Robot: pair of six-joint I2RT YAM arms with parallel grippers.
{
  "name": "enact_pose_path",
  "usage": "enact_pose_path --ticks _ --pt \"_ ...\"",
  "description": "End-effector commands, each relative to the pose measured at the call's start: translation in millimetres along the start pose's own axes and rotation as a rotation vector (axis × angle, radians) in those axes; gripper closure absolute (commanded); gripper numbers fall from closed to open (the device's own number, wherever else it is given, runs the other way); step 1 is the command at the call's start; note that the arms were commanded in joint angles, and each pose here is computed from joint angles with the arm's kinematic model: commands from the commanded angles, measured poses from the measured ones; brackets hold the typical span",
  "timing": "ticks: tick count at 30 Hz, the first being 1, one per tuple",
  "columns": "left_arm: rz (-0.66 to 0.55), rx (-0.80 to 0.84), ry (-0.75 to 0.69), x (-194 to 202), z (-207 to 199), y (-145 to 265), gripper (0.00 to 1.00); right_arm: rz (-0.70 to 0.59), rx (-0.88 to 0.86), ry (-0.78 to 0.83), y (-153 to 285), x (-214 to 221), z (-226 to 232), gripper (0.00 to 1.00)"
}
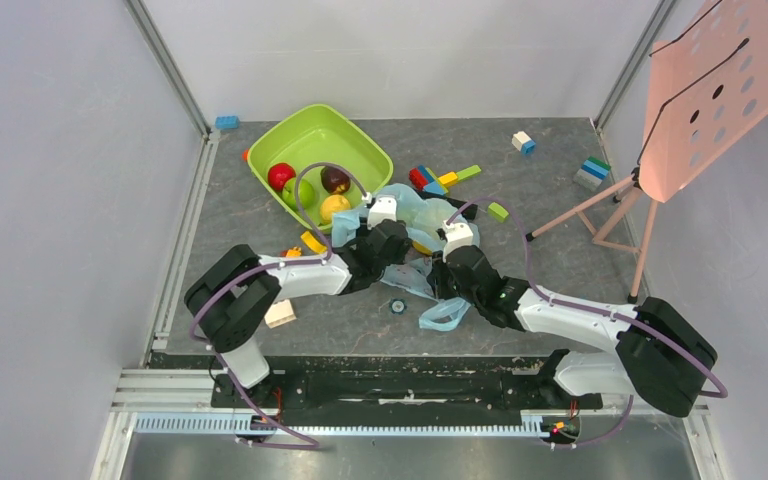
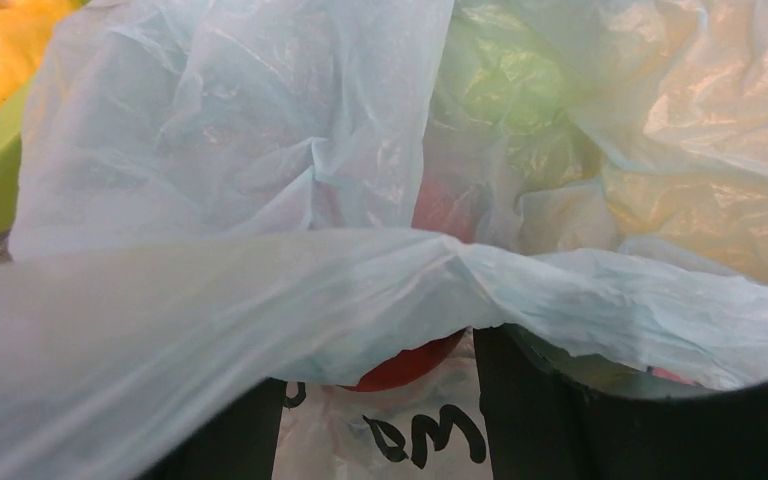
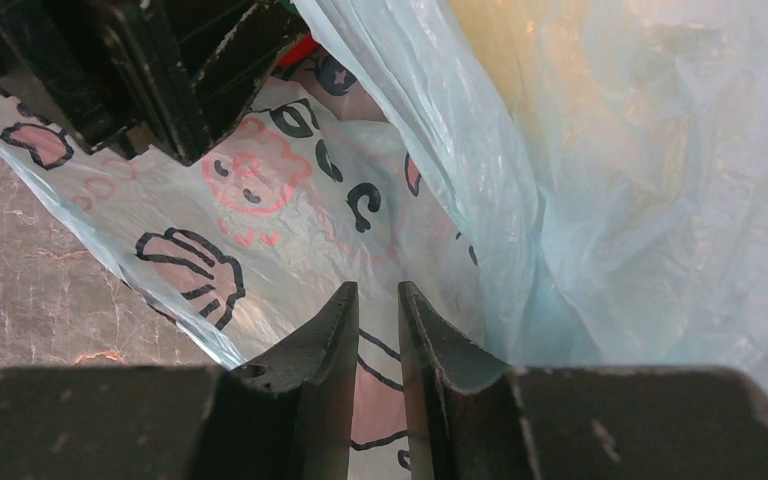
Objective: Take the fake fruits out of the plastic bag
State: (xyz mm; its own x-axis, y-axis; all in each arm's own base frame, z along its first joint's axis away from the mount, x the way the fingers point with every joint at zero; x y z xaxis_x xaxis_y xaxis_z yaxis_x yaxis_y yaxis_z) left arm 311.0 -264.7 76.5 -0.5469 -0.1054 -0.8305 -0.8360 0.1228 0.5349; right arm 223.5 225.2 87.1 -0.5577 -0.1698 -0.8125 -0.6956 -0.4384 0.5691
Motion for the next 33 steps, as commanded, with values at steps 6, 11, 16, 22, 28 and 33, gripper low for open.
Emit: enact_pose_path --ticks 6,11,16,22,28,33 --pt "0.033 0.145 -0.035 -24.6 -5.7 40.6 0.41 -0.035 0.004 -0.019 -0.4 -6.4 -0.7 0.76" --pt "0.139 0.262 -0.112 -25.6 -12.6 69.7 0.39 -0.041 0.009 -0.021 0.1 -8.0 -1.7 0.76" --pt "0.256 0.388 -0.162 -18.2 -17.8 98.4 0.38 -0.046 0.012 -0.025 0.9 -9.3 -2.4 0.76" --pt "0.274 0.495 -0.159 -31.3 -21.5 130.3 0.38 -0.052 0.017 -0.032 2.7 -9.1 -4.0 0.76" --pt "0.169 0.591 -0.074 -82.1 -30.2 159.0 0.37 -0.058 0.021 -0.038 5.4 -8.3 -6.3 0.76" --pt "0.068 0.664 0.014 -137.1 -34.7 173.3 0.37 -0.054 0.016 -0.042 6.5 -6.4 -6.2 0.76"
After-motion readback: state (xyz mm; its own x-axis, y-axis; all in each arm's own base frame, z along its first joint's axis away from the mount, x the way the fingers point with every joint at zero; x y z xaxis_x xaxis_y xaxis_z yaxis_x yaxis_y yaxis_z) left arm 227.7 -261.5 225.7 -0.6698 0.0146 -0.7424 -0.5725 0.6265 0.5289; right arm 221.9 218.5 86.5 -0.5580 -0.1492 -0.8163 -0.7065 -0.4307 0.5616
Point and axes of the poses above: each gripper's point midway between its finger pads, its own y axis back along the fingers, its own z axis along the line the jaws close on, x = y × z, the point moved 3 cm from there along y, back along the fingers, and after that the axes turned 7 degrees about y, right-handed, at the moved point
